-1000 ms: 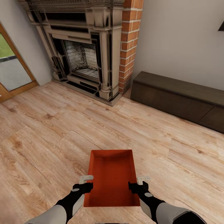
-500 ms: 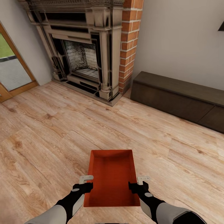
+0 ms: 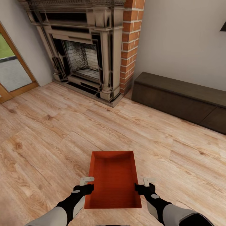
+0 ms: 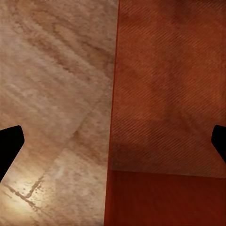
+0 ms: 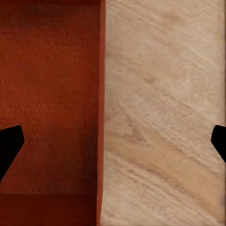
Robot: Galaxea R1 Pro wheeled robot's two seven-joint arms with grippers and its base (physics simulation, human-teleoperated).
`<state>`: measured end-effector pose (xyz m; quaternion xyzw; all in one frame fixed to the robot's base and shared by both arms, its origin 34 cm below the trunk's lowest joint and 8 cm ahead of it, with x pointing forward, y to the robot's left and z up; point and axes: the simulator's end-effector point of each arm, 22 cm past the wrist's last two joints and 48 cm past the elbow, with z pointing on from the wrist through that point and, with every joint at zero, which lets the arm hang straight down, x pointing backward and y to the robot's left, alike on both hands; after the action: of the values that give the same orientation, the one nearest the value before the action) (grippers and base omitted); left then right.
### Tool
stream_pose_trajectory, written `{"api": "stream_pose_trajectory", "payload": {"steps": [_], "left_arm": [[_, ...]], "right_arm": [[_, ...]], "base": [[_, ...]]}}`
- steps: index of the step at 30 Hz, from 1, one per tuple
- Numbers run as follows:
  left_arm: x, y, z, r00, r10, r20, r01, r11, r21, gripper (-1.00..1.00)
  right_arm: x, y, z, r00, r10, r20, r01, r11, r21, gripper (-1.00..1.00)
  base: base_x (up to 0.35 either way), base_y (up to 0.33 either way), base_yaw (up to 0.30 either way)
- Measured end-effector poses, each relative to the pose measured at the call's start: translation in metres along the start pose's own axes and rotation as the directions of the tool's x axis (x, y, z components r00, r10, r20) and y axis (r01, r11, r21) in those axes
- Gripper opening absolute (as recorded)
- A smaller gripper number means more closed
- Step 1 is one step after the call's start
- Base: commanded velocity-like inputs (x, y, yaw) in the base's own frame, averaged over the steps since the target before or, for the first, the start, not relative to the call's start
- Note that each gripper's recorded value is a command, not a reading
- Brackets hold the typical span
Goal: Move the two storage containers from the living room to the garage. In the garage, place one container on the floor and stack the other container on top of it (either order is fine).
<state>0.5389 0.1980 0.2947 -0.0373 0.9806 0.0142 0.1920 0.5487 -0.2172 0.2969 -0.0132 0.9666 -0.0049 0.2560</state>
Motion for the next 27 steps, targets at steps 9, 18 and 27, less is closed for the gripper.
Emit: {"api": "stream_pose_trajectory", "payload": {"steps": [9, 18, 27], "left_arm": [[0.0002, 0.0, 0.0, 1.0, 0.0, 0.0, 0.0, 1.0, 0.0, 1.0], [0.0002, 0.0, 0.0, 1.0, 0.0, 0.0, 0.0, 1.0, 0.0, 1.0], [0.0002, 0.0, 0.0, 1.0, 0.0, 0.0, 0.0, 1.0, 0.0, 1.0]], "right_arm": [[0.0, -0.0012, 0.0001, 1.0, -0.001, 0.0, 0.001, 1.0, 0.001, 1.0], [-0.0002, 0.0037, -0.0002, 1.0, -0.001, 0.0, 0.001, 1.0, -0.006, 1.0], [-0.0002, 0.0056, -0.0003, 1.0, 0.001, 0.0, -0.001, 1.0, -0.008, 1.0]], "base": [[0.0, 0.0, 0.0], [0.0, 0.0, 0.0], [0.0, 0.0, 0.0]]}}
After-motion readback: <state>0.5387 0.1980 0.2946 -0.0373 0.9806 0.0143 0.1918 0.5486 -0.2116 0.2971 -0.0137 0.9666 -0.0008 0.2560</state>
